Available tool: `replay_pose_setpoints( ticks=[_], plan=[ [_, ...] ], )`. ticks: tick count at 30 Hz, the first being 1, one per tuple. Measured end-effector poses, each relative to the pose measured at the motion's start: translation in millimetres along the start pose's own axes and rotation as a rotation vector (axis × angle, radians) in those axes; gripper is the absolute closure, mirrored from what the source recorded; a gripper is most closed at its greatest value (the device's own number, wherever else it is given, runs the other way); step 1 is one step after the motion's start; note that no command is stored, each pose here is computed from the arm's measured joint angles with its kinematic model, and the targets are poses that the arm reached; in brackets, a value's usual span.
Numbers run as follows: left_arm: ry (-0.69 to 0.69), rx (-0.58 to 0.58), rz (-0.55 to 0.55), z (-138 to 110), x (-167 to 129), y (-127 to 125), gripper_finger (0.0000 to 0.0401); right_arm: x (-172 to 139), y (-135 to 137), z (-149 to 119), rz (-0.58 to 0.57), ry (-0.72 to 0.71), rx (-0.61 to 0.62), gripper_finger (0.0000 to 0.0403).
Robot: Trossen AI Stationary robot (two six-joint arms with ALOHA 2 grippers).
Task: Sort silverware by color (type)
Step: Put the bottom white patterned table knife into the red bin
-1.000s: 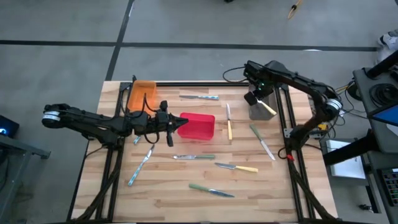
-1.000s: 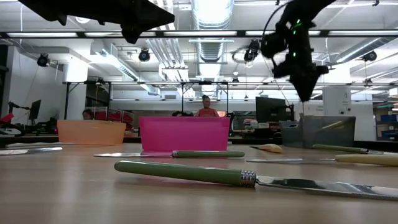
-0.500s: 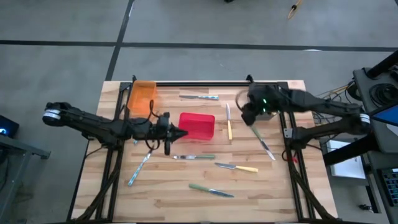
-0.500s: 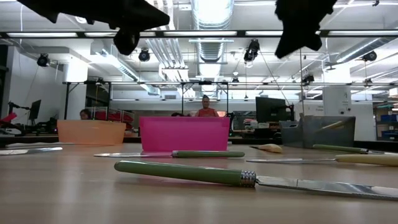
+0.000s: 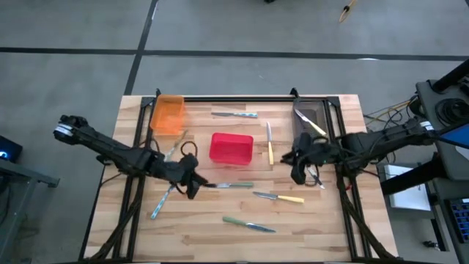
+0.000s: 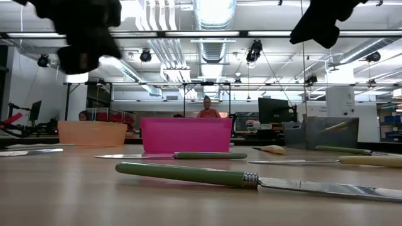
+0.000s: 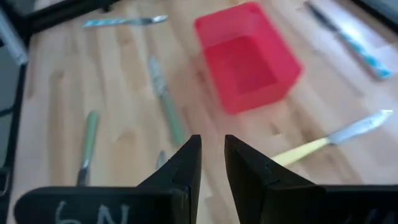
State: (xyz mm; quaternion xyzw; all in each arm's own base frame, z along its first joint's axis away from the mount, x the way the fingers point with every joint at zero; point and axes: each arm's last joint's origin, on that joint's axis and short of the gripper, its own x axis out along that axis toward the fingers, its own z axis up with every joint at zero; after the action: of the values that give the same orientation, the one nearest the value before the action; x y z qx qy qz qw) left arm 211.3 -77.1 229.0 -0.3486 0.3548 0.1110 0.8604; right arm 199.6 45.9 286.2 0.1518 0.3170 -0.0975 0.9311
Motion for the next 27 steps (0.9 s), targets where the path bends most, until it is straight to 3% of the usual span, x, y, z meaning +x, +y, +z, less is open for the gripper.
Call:
replay_pose_setpoints(
  ticks=[5,14,19,27],
  plan=[
    [0.241,-0.086,0.226,-10.2,-11.5,-6.2,0.0401,11.2,15.7,-13.7,0.044,0.019,-0.053,0.0342],
    [0.628,-0.19,0.598,-25.1,-11.3,-7.4,0.0401,21.8,26.3,-25.2,0.023,0.067,-0.136,0.0342],
    [0.704,-0.183,0.656,-34.2,1.3,-1.2,0.0401,20.9,25.6,-24.4,0.015,0.055,-0.206,0.0342],
    [0.683,-0.143,0.716,-43.4,11.6,5.0,0.0401,18.3,23.2,-23.7,-0.025,0.035,-0.292,0.0342]
  ],
)
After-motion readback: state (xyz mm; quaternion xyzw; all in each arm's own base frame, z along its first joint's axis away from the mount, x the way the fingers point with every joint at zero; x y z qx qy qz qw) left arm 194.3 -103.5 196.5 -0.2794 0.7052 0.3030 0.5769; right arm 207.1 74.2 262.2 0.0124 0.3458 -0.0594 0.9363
